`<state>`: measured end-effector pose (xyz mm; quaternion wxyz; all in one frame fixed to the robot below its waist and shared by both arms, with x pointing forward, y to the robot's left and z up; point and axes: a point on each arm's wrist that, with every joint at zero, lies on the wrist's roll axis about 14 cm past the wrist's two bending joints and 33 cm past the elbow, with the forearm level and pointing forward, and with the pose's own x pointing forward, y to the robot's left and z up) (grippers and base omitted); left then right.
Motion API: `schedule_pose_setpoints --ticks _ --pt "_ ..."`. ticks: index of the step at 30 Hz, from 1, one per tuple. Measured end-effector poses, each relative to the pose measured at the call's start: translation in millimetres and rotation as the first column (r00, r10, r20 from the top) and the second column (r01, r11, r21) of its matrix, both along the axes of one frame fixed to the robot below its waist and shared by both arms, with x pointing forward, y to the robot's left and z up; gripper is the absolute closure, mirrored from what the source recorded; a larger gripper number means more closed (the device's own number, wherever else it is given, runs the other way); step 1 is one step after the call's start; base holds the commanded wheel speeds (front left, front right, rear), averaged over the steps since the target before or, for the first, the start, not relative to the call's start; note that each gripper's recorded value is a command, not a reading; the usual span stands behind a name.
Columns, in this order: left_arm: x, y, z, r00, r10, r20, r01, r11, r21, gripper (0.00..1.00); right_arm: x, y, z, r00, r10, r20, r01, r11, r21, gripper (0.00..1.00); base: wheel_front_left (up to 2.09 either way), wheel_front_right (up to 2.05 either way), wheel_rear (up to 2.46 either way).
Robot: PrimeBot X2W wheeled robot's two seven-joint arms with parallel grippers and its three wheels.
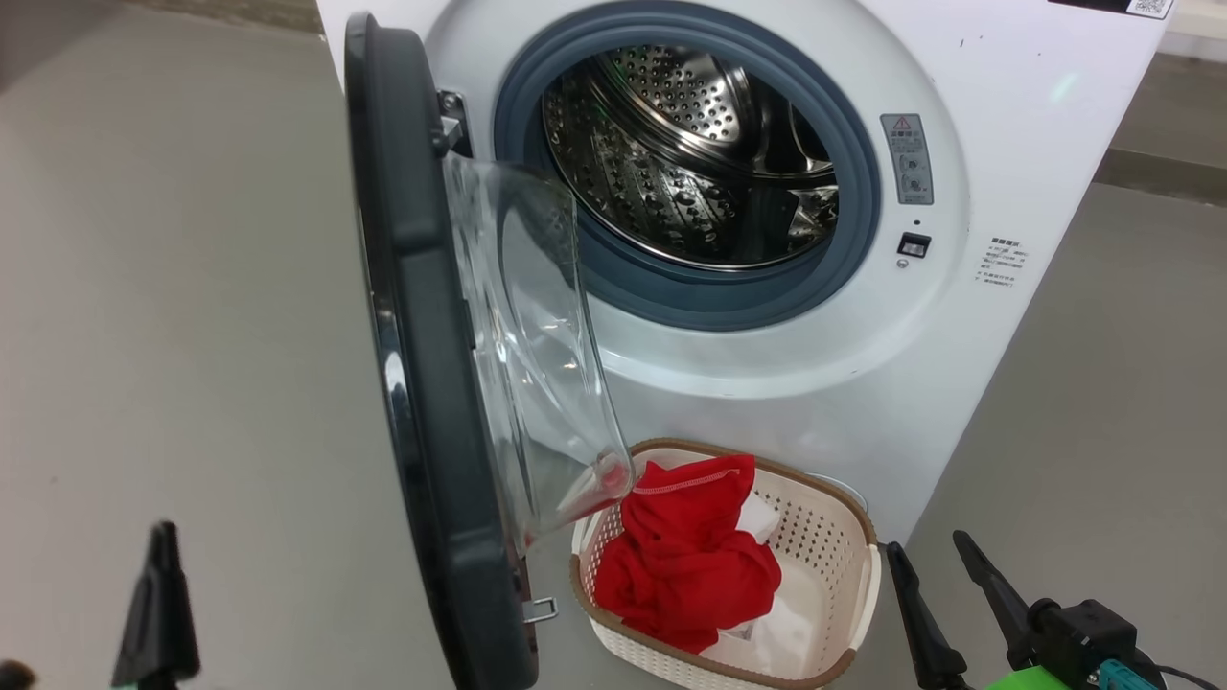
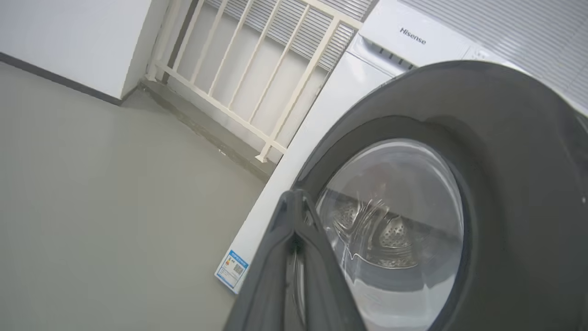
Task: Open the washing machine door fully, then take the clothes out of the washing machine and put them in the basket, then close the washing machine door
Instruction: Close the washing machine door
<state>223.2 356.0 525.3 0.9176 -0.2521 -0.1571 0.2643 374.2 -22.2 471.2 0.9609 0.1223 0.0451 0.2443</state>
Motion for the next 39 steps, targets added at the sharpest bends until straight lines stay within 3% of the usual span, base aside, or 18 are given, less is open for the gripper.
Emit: schedule_pose_setpoints --ticks 5,8,11,13,17,23,33,39 --pt "5.1 13.5 25.0 0.961 0.032 0.276 0.050 0.957 -0.285 1.00 0.3 -2.7 -1.9 1.000 -0.008 -0.005 0.008 1.000 0.000 0.00 0.00 0.00 0.00" --pt "6.7 22.1 32.7 0.929 0.024 0.369 0.145 0.895 -0.422 1.00 0.6 -4.4 -3.0 1.000 -0.013 -0.009 0.013 1.000 0.001 0.00 0.00 0.00 0.00" --pt "15.9 16.8 39.3 0.912 -0.075 0.403 0.284 0.823 -0.491 1.00 1.0 -5.8 -4.4 1.000 -0.018 -0.013 0.018 1.000 0.002 0.00 0.00 0.00 0.00" --pt "23.8 5.4 39.4 0.895 -0.166 0.413 0.386 0.752 -0.535 1.00 1.3 -6.6 -5.5 1.000 -0.020 -0.016 0.020 1.000 0.002 0.00 0.00 0.00 0.00" --pt "32.4 -18.7 35.4 0.857 -0.357 0.371 0.514 0.647 -0.563 1.00 2.1 -7.4 -7.8 0.999 -0.023 -0.023 0.023 1.000 0.003 0.00 0.00 0.00 0.00" --pt "35.5 -50.4 25.1 0.770 -0.530 0.356 0.619 0.483 -0.620 1.00 4.0 -8.5 -11.8 0.999 -0.027 -0.035 0.027 1.000 0.004 0.00 0.00 0.00 0.00" --pt "43.9 -75.4 24.9 0.682 -0.630 0.371 0.683 0.369 -0.630 1.00 11.0 -13.4 -12.6 0.998 -0.048 -0.036 0.048 0.999 0.012 0.00 0.00 0.00 0.00" --pt "52.7 -94.1 21.8 0.636 -0.682 0.361 0.704 0.321 -0.634 1.00 11.5 -21.1 -17.1 0.996 -0.070 -0.048 0.070 0.998 0.008 0.00 0.00 0.00 0.00"
